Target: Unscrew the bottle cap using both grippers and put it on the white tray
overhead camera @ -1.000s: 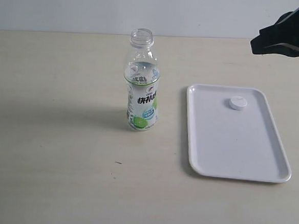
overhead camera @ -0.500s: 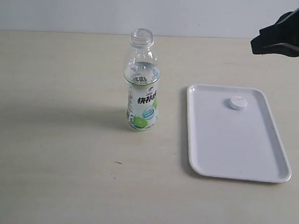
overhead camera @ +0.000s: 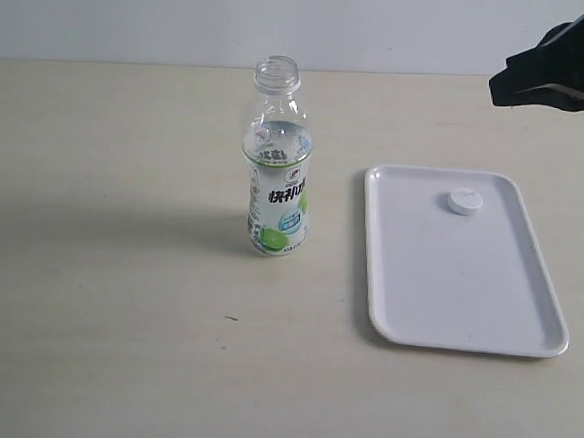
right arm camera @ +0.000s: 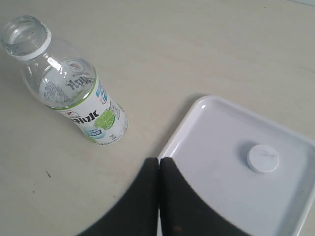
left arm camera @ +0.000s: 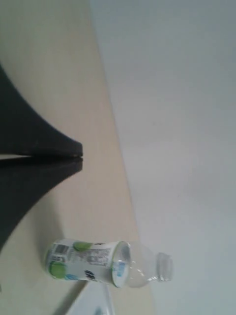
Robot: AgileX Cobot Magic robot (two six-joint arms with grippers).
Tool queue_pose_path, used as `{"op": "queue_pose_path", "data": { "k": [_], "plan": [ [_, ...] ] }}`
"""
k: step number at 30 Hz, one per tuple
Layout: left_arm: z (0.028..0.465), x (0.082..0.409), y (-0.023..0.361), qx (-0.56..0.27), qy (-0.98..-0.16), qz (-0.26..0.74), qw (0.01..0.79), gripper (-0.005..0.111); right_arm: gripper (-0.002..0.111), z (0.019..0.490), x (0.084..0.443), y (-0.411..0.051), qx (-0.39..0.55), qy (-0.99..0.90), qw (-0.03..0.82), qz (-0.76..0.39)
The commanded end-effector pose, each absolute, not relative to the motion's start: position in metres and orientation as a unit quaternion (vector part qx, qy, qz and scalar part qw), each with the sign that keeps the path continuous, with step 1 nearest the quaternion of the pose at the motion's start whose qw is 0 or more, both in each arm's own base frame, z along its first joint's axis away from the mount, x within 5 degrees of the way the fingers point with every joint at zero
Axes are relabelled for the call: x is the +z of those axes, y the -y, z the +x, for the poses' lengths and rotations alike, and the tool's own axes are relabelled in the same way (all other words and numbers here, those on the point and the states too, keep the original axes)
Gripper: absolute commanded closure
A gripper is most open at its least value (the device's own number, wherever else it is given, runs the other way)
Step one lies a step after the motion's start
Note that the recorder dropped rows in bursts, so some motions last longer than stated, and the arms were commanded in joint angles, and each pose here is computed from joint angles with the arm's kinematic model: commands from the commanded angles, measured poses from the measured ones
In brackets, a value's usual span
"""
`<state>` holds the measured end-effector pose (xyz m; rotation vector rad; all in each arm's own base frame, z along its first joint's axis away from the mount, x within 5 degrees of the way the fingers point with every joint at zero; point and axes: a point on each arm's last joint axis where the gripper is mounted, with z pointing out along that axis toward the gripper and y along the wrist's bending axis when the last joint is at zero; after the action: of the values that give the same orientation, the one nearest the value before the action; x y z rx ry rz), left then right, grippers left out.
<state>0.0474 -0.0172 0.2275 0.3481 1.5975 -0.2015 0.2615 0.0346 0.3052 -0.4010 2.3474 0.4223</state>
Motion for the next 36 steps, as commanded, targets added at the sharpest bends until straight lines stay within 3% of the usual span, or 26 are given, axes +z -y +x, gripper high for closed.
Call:
{"op": "queue_pose_path", "data": {
  "k": [1, 10, 36],
  "plan": [
    [0.051, 0.206, 0.016, -0.076, -0.737, 0.137, 0.657, 0.107, 0.108, 0.261, 0.306, -0.034, 0.16, -0.906, 0.362, -0.153],
    [0.051, 0.18, 0.014, -0.063, -0.789, 0.121, 0.599, 0.107, 0.108, 0.261, 0.306, -0.034, 0.16, -0.906, 0.362, -0.153],
    [0.051, 0.181, 0.013, -0.062, -0.788, 0.119, 0.601, 0.107, 0.108, 0.262, 0.307, -0.034, 0.159, -0.904, 0.367, -0.149]
  ]
}}
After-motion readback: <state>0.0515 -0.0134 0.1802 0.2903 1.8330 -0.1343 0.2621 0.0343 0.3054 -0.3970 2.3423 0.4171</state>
